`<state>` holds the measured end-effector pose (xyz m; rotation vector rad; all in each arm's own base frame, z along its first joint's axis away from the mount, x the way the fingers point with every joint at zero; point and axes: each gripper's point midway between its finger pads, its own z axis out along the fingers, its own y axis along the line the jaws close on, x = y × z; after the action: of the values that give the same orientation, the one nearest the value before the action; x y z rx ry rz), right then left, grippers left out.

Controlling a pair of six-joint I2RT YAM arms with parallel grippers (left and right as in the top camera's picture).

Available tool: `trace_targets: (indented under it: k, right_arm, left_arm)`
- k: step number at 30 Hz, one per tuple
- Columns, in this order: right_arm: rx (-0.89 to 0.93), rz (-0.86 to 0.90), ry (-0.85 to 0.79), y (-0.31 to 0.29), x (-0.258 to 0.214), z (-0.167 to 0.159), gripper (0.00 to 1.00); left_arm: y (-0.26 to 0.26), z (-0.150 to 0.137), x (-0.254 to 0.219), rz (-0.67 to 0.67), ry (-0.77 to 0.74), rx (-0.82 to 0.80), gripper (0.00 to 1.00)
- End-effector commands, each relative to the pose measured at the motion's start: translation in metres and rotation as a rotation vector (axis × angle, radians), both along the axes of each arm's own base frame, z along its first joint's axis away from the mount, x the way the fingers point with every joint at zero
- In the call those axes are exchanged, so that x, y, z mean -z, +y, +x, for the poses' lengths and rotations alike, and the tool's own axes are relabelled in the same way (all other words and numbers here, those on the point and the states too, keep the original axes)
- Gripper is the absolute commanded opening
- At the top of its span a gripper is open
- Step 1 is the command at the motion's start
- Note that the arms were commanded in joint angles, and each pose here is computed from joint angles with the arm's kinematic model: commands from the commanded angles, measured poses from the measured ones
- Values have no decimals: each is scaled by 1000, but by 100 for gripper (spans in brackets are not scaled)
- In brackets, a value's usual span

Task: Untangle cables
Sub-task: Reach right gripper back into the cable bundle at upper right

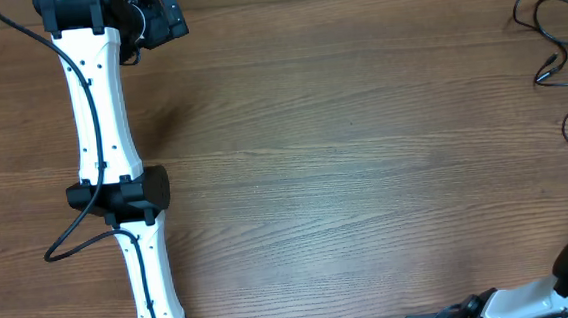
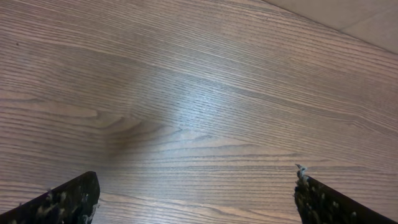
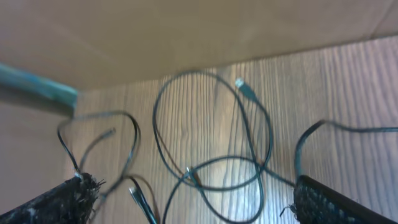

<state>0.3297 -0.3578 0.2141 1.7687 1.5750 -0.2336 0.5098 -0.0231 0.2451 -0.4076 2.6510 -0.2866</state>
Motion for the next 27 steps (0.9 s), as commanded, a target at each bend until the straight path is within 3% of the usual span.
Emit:
trace_targets:
  k: [1, 4, 7, 12, 27]
  right_arm:
    - [-103, 32, 1, 17, 17, 29, 100]
    - [-194, 39, -38, 35, 20, 60, 100]
    - [-420, 13, -67, 72, 27, 113, 100]
    - [-517, 15, -28, 109, 57, 149, 100]
    - [-489, 98, 183, 114, 154, 143, 100]
  left_arm:
    - [-4, -5, -23, 6, -53, 1, 100]
    - [-4, -5, -22, 6, -53, 1, 100]
    - [-4, -5, -23, 6, -53, 1, 100]
    - [-4, -5, -23, 6, -53, 1, 100]
    - [-4, -5, -23, 6, -53, 1, 100]
